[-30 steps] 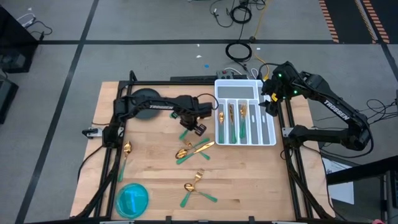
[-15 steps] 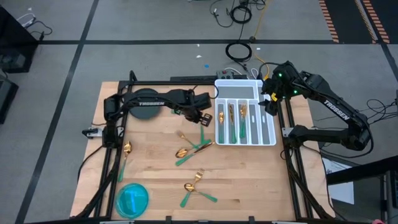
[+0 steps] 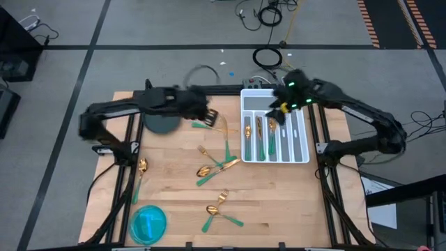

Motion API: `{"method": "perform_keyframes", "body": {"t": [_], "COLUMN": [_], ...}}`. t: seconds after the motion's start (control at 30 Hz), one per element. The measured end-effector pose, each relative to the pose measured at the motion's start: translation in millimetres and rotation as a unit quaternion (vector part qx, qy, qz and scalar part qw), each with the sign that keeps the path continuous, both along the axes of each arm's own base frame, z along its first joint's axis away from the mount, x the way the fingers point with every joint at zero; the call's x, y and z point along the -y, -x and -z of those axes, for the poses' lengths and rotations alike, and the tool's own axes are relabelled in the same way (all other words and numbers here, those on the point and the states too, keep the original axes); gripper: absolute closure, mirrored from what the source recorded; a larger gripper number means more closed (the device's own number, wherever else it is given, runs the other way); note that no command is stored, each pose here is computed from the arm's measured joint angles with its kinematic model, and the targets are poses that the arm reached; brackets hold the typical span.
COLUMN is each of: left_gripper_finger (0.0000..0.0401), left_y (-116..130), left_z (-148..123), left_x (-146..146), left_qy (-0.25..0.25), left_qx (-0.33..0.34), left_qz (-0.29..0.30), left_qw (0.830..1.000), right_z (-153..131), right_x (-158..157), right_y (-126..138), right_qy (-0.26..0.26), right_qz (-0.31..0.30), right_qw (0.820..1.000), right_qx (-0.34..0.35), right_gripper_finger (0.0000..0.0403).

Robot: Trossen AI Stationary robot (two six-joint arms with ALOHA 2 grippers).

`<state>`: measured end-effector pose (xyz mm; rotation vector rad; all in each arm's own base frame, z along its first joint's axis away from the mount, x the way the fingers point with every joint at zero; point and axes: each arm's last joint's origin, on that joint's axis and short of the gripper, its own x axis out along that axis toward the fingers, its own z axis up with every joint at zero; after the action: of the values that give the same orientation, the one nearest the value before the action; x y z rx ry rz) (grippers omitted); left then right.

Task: Sort silverware
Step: Put the green knife on the silverware organizer

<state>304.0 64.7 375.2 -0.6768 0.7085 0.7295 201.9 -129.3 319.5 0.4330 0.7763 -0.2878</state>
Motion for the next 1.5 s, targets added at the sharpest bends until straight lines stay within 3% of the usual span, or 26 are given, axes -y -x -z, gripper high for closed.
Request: {"method": "perform_keyframes", "body": {"t": [0.17,0.33,0.47,0.67,0.87,1.03,1.2,1.5], "left_gripper_finger": [0.04,0.04,0.0393,0.0375,0.0374,0.0373,0.0373,0.0373], "left_y": [53,97,131,174,195,201,202,204], "left_z": [-51,-76,-84,-83,-81,-81,-81,-80], "left_x": [21,33,37,41,44,44,44,45], "left_qy": [-0.052,-0.102,-0.12,-0.13,-0.139,-0.147,-0.155,-0.148], "left_qx": [0.083,0.109,0.097,0.046,0.015,0.008,0.001,-0.001], "left_qz": [0.017,0.065,0.083,0.112,0.13,0.141,0.151,0.164], "left_qw": [0.995,0.987,0.985,0.984,0.982,0.979,0.976,0.975], "right_z": [31,69,91,104,105,93,96,155], "right_x": [-15,-30,-33,-28,-33,-33,-28,-29], "right_y": [-64,-118,-154,-197,-216,-219,-238,-246], "right_qy": [-0.028,-0.037,-0.1,-0.132,-0.091,-0.039,-0.059,-0.122], "right_qz": [-0.012,0.012,0.059,0.089,0.095,0.121,0.158,0.211], "right_qw": [1.0,0.999,0.993,0.987,0.985,0.965,0.96,0.92], "right_qx": [0.003,0.011,0.0,-0.022,-0.115,-0.231,-0.223,-0.307], "right_gripper_finger": [0.0149,0.0149,0.0149,0.0149,0.0149,0.0149,0.0149,0.0149]}}
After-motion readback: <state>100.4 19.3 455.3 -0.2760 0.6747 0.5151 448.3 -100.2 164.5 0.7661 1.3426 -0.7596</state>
